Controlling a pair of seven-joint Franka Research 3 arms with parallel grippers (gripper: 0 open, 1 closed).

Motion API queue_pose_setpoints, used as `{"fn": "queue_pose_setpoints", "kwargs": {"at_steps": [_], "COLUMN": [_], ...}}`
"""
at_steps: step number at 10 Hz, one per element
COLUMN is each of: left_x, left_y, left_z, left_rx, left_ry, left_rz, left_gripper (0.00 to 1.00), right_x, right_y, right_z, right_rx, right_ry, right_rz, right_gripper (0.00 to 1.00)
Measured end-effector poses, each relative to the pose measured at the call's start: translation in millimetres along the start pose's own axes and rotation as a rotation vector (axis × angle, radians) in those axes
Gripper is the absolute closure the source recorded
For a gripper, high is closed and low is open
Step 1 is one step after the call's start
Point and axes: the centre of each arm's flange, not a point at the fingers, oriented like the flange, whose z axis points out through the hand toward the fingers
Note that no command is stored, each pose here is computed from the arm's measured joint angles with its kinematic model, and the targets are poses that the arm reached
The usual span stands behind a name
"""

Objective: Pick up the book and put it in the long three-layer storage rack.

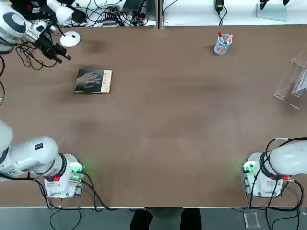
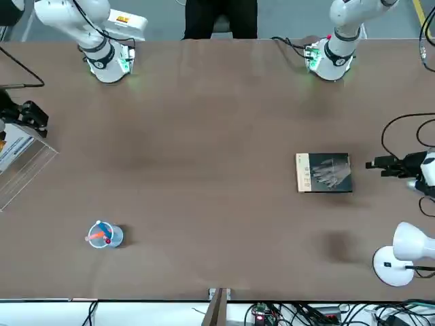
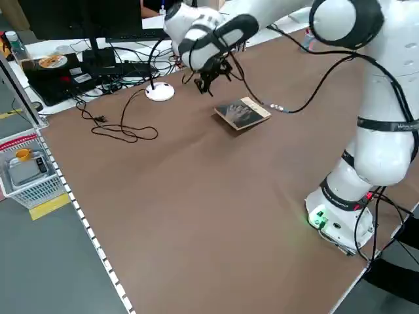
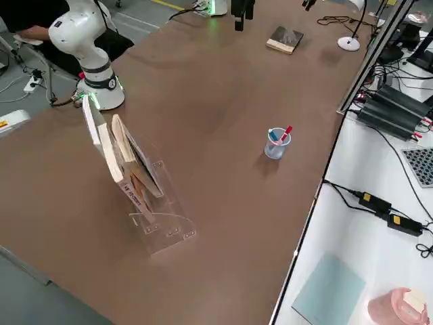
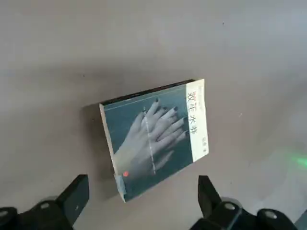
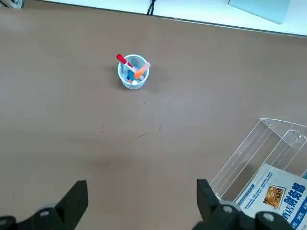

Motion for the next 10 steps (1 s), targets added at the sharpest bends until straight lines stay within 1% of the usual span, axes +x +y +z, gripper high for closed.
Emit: {"fn": "queue_pose_setpoints", "kwargs": {"at_steps": [4,6,10], "left_x": [-5.6,-6.6,-9.0], "left_y": [-37.7,-45.7,-60.9], "left_z": [36.4,48.3,65.8], "left_rx": [-0.091,-0.122,-0.186], "left_ry": [0.001,0.001,0.024], "left_rz": [0.011,-0.005,-0.002], "left_gripper": [0.00,0.00,0.00], "right_x": [0.0,0.0,-0.1], "right_y": [0.8,-0.3,-4.0], "right_z": [0.0,-0.1,-0.4], "right_rx": [0.015,0.034,0.041], "right_ry": [0.000,-0.001,-0.001], "right_rz": [0.007,0.011,0.006], "right_gripper": [0.00,0.00,0.00]}}
